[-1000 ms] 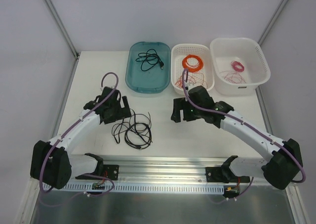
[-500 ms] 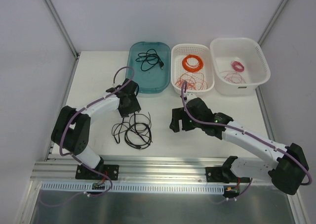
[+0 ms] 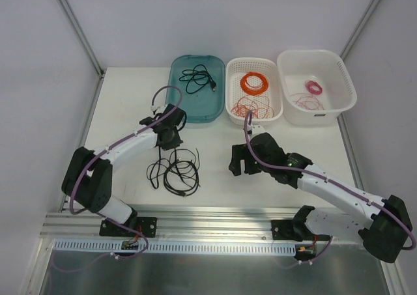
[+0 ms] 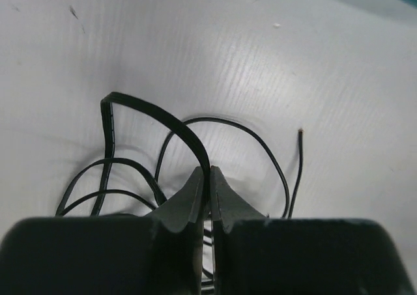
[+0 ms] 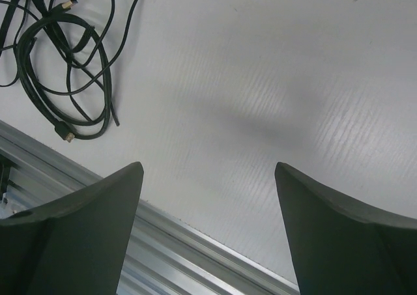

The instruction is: Untangle the cables

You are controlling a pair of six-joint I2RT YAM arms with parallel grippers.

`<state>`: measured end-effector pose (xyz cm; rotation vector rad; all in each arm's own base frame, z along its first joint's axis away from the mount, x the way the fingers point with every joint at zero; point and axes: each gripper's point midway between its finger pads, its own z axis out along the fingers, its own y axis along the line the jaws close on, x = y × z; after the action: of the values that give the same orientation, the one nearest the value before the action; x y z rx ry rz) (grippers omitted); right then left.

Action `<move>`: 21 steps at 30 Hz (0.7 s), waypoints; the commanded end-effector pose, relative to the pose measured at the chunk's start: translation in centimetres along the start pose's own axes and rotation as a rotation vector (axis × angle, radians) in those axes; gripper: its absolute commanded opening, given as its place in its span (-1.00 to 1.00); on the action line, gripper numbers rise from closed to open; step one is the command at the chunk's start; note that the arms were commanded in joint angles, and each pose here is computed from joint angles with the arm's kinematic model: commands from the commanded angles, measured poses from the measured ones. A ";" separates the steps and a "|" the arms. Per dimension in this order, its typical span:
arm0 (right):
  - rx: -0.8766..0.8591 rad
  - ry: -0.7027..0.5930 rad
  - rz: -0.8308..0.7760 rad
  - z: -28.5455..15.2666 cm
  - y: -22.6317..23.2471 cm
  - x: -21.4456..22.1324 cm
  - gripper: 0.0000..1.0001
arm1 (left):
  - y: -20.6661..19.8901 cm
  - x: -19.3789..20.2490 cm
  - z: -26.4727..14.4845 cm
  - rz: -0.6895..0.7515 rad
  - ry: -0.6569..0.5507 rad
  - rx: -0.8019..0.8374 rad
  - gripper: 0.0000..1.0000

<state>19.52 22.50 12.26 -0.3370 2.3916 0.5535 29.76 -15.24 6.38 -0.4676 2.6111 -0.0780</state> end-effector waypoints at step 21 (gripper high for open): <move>0.042 -0.128 -0.036 -1.9 -1.3 -1.7 0.73 | -7.4 -13.8 -36.4 0.476 -0.841 0.542 -1.00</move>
<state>20.05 20.96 13.66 -0.3172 2.3043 0.5062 26.50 -19.33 43.20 0.2046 1.7710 -0.3948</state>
